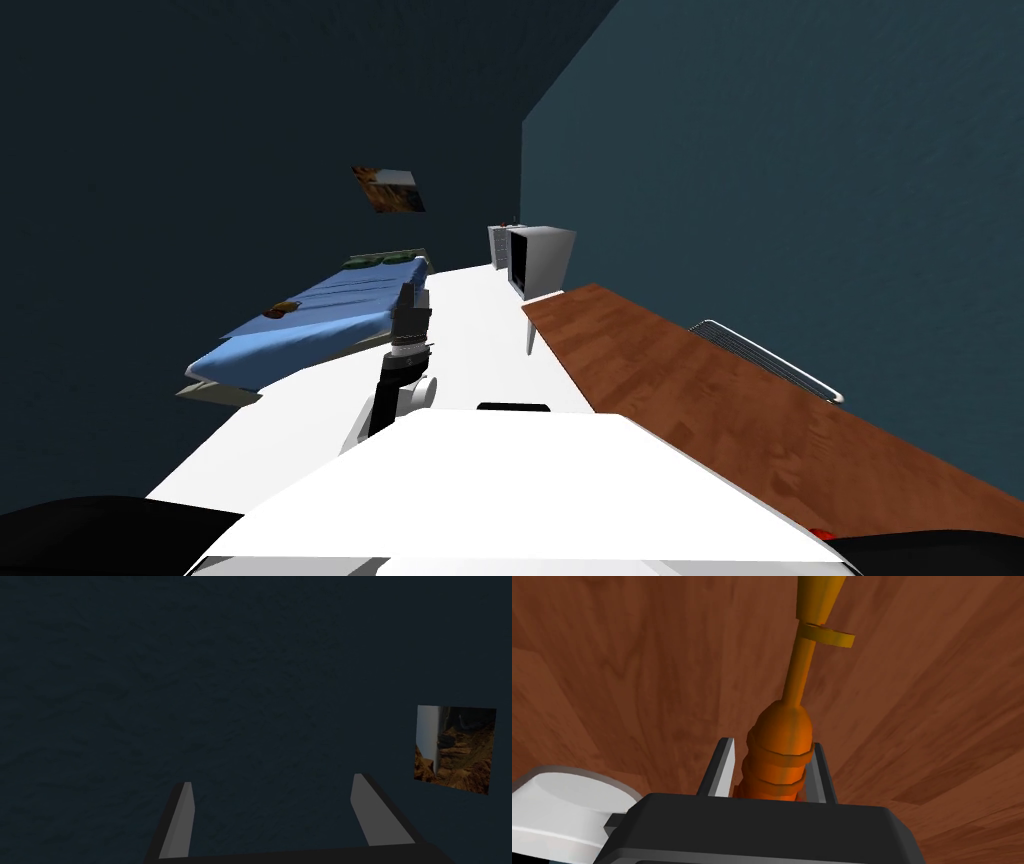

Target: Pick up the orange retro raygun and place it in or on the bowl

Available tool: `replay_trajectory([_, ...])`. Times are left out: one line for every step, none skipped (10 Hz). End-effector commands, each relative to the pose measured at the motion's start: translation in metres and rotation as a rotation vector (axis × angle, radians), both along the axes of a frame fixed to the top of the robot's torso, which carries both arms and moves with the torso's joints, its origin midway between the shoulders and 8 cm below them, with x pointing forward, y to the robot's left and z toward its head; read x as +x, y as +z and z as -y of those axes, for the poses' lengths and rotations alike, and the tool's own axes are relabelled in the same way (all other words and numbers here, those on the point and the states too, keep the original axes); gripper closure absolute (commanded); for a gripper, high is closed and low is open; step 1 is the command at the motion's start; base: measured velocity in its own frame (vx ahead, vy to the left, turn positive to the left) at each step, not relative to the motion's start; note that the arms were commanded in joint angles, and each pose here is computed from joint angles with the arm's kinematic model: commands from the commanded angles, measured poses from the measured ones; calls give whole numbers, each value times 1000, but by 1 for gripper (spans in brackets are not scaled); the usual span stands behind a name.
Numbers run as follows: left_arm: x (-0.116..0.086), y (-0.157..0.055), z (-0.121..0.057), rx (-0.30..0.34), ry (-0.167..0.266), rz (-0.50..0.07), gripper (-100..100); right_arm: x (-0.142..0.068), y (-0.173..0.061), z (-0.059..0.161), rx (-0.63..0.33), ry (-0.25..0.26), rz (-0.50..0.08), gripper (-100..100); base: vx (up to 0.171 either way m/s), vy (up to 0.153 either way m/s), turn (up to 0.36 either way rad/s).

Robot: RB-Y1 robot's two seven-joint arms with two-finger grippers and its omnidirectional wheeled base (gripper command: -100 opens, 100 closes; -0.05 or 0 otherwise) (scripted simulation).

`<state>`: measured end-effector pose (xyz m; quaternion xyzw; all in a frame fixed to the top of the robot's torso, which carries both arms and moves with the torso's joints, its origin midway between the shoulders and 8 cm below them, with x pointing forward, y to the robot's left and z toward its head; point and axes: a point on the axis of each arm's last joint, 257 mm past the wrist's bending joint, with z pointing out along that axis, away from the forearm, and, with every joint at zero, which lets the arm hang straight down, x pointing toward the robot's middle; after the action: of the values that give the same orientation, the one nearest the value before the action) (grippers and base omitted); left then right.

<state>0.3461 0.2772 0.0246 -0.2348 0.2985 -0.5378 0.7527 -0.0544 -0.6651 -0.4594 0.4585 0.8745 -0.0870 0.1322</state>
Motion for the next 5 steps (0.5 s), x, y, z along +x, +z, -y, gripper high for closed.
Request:
replay_trajectory([0, 0, 0, 0, 0, 0, 0, -8, -11, -17, 37, -35, 7, 100, -66, 293, -42])
replay_trajectory([0, 0, 0, 0, 0, 0, 0, -9, -16, -24, 49, -48, 15, 100, -140, 229, -3])
replay_trajectory([0, 0, 0, 0, 0, 0, 0, -9, -16, -24, 49, -48, 15, 100, -106, 156, -24])
replay_trajectory([0, 0, 0, 0, 0, 0, 0, -6, -22, -32, 64, -60, 35, 100, -152, 165, 77])
replay_trajectory([0, 0, 0, 0, 0, 0, 0, -4, -24, -33, 65, -61, 46, 100, -191, 163, 88])
